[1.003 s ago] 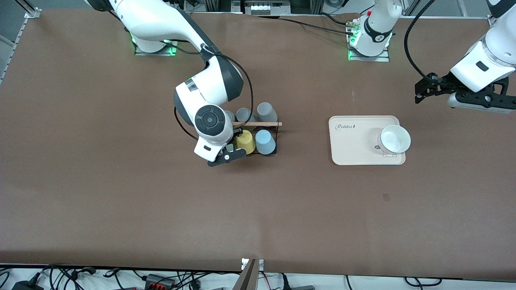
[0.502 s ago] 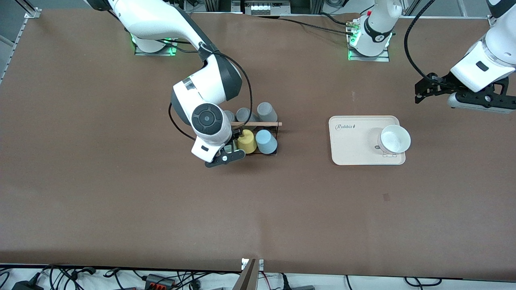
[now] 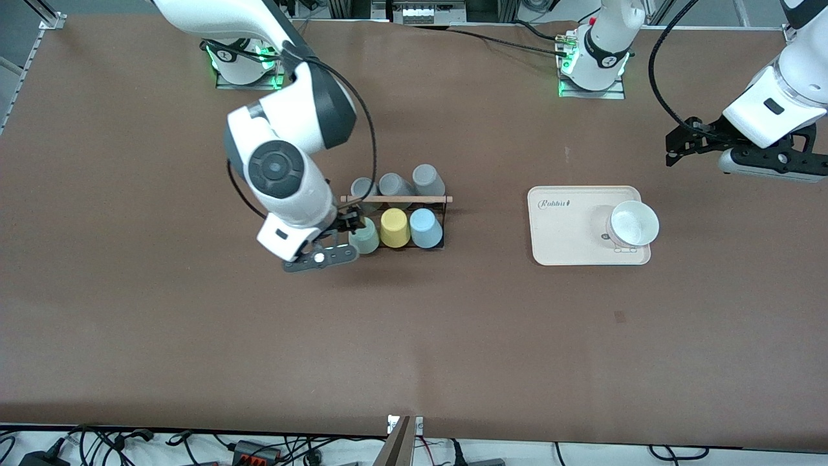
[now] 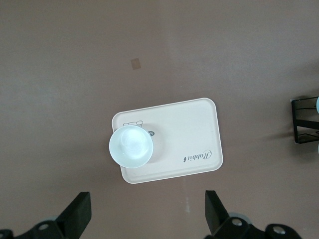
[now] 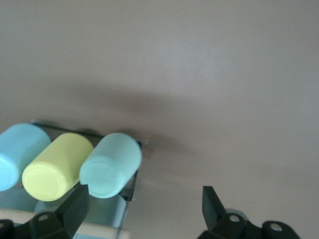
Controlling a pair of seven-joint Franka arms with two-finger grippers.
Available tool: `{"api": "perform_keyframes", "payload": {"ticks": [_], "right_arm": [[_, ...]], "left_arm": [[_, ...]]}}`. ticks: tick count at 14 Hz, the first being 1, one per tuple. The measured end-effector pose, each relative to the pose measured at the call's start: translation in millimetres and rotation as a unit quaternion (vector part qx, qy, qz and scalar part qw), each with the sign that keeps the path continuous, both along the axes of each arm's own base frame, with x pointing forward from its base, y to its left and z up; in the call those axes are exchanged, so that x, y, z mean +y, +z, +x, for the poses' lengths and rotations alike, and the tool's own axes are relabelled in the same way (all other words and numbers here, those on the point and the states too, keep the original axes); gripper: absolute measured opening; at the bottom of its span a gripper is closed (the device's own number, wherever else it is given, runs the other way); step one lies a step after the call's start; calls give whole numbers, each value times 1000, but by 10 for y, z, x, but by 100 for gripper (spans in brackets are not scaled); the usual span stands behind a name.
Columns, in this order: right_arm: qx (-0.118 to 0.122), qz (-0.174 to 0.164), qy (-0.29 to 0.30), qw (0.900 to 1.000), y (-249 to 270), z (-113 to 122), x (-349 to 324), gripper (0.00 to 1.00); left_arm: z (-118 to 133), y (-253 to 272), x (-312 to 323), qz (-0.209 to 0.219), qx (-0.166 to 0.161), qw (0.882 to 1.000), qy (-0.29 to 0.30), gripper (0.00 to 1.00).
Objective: Hang scattered cups on rack with three cups
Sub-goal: 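Open the right gripper and withdraw it from the rack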
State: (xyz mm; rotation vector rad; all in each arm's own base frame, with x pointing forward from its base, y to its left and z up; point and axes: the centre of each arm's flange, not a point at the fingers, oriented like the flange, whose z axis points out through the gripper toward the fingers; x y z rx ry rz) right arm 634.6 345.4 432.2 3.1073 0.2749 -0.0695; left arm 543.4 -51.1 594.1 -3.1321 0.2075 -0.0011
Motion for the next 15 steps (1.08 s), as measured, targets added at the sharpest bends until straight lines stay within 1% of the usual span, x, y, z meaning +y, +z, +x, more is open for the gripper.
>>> {"api": "perform_keyframes", "payload": {"ticks": [3, 6, 7, 12, 15], "right_arm": [[-17, 4, -52, 999, 383, 236, -697, 100], [-3, 0, -105, 994, 629, 373, -1515, 100], [-5, 2, -115, 993, 707, 401, -1730, 100], [-29, 1, -158, 987, 1127, 407, -2463, 100], [-39, 4, -156, 987, 1290, 404, -2969, 100]], "left_arm": [[0, 0, -1, 0, 0, 1000, 0, 100], [0, 1, -1, 0, 0, 1000, 0, 100], [0, 1, -2, 0, 0, 1000, 0, 100], [0, 1, -2, 0, 0, 1000, 0, 100], [0, 1, -2, 0, 0, 1000, 0, 100]]}}
